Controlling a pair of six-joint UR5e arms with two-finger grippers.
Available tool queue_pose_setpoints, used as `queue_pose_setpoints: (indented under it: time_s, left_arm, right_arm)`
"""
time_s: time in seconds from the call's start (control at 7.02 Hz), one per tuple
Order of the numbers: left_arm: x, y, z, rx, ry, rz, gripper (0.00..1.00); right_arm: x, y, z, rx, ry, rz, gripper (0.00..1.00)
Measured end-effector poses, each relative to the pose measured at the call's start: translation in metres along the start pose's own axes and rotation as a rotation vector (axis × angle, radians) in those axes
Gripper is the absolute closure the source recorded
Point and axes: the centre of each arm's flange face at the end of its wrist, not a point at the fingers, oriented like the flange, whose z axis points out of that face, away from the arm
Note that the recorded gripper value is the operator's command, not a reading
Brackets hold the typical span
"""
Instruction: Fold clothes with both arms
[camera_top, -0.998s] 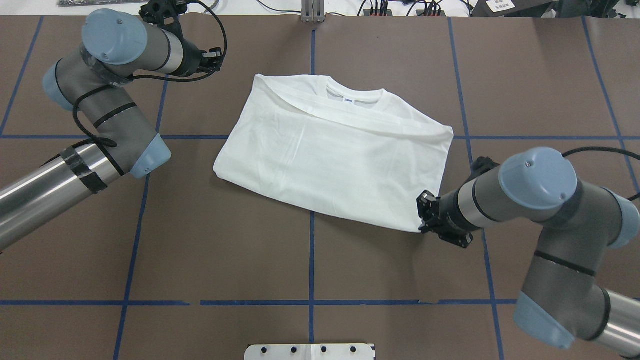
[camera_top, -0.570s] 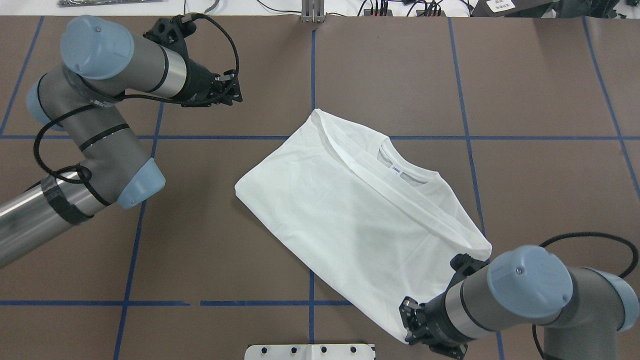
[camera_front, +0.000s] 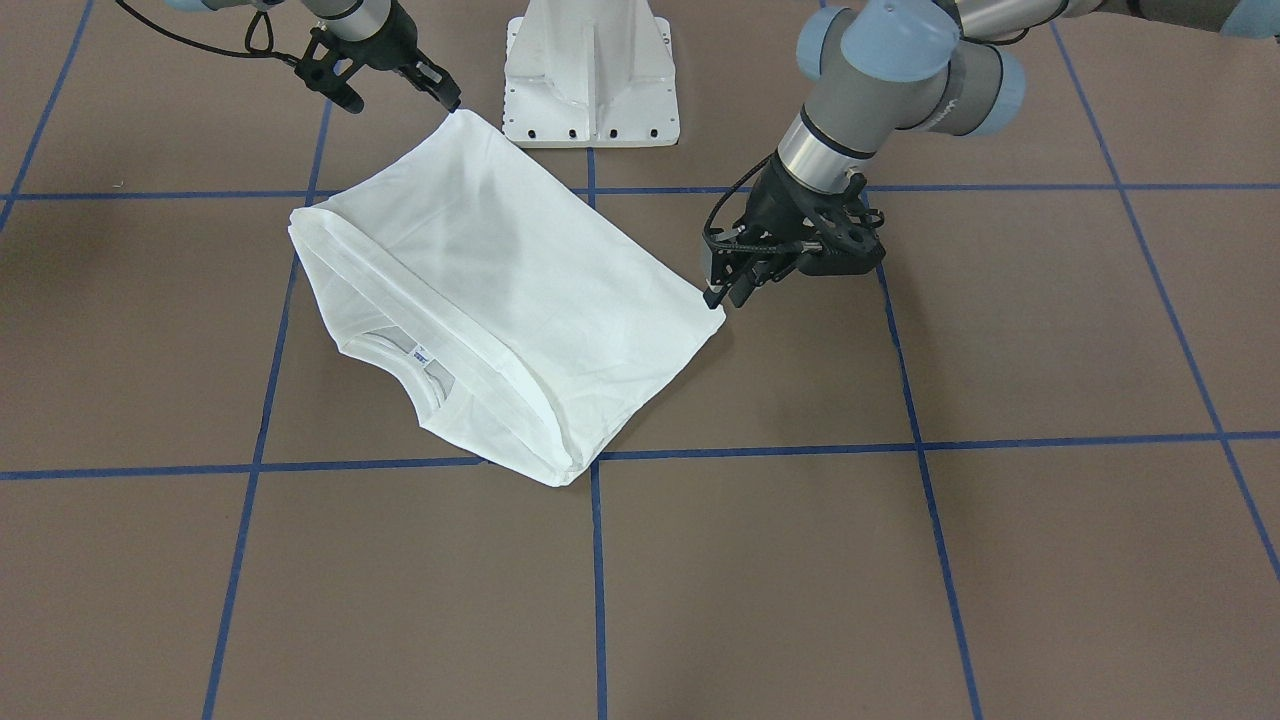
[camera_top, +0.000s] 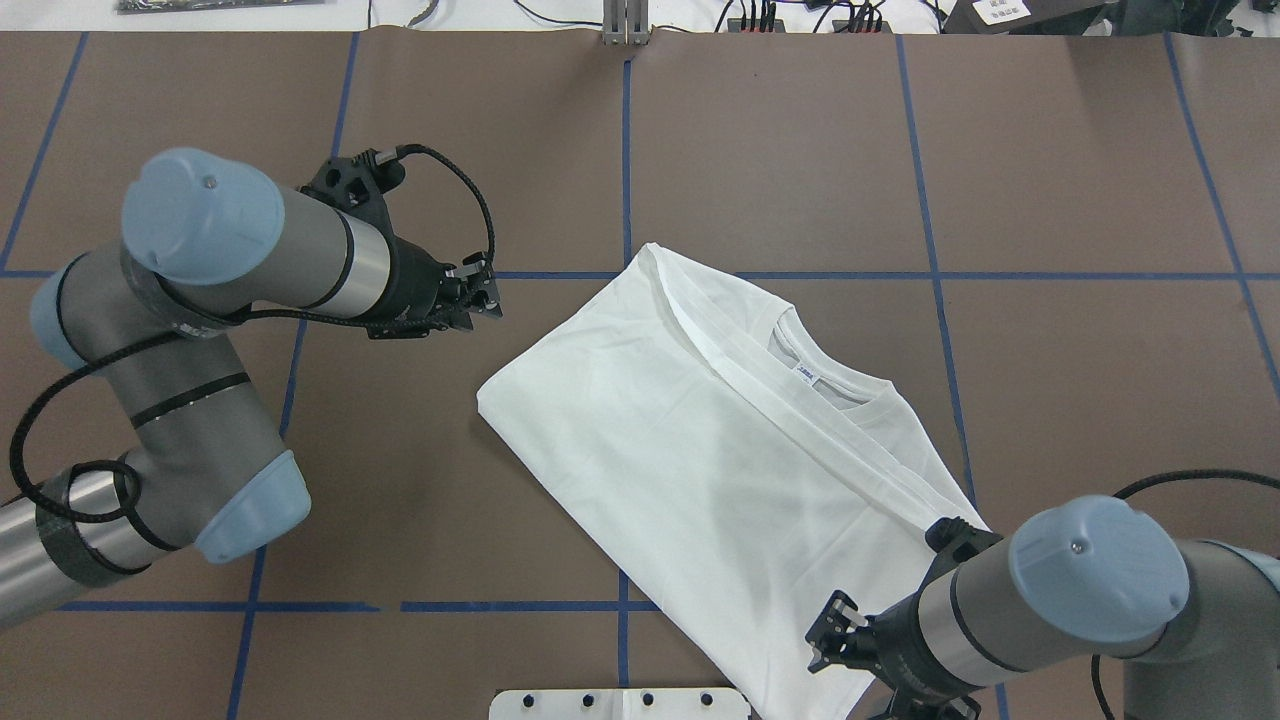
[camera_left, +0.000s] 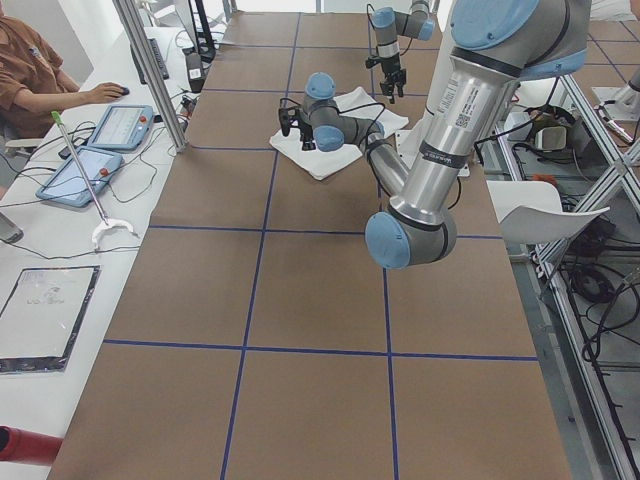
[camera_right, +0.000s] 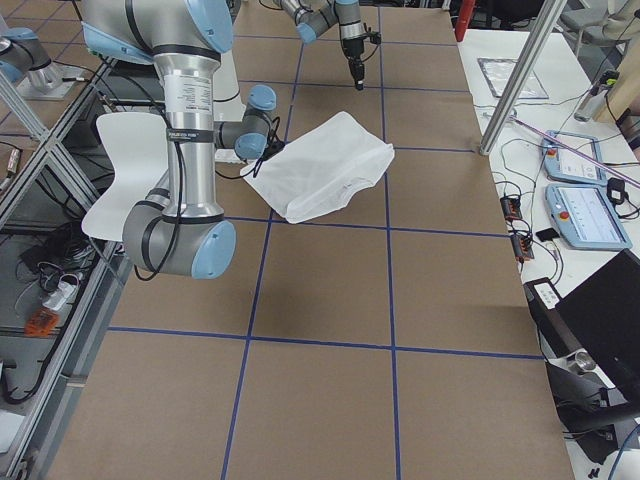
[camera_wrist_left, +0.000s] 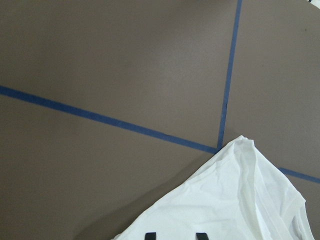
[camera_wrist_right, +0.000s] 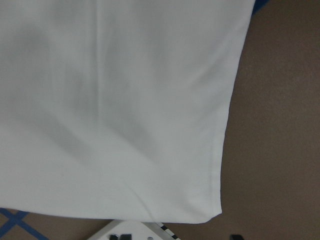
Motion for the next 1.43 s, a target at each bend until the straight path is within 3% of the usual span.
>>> queue_pose_setpoints:
  time_s: [0.29, 0.43, 0.57, 0.86, 1.0, 1.14, 1.43]
  left_arm:
    - [-0.01, 0.055, 0.038, -0.024, -0.058, -0.034, 0.5]
    - [-0.016, 0.07, 0.054, -0.021, -0.082, -0.036, 0.49]
    - [-0.021, 0.077, 0.066, -0.017, -0.103, -0.036, 0.5]
    - [-0.029, 0.078, 0.084, -0.005, -0.135, -0.036, 0.52]
    - [-0.031, 0.076, 0.091, 0.009, -0.148, -0.034, 0.59]
    - [-0.033, 0.074, 0.096, 0.024, -0.157, -0.032, 0.94]
    - [-0.034, 0.065, 0.098, 0.061, -0.159, -0.031, 1.0]
  right_arm:
    - [-0.036, -0.068, -0.049, 0.077, -0.108, 0.07, 0.0]
    - [-0.053, -0.099, -0.071, 0.127, -0.158, 0.06, 0.0]
    - [-0.063, -0.121, -0.084, 0.166, -0.185, 0.04, 0.0]
    - [-0.072, -0.138, -0.086, 0.194, -0.191, 0.023, 0.0]
    - [-0.073, -0.141, -0.085, 0.199, -0.188, 0.024, 0.0]
    - [-0.073, -0.145, -0.082, 0.203, -0.182, 0.029, 0.0]
    - [-0.072, -0.149, -0.079, 0.207, -0.175, 0.034, 0.0]
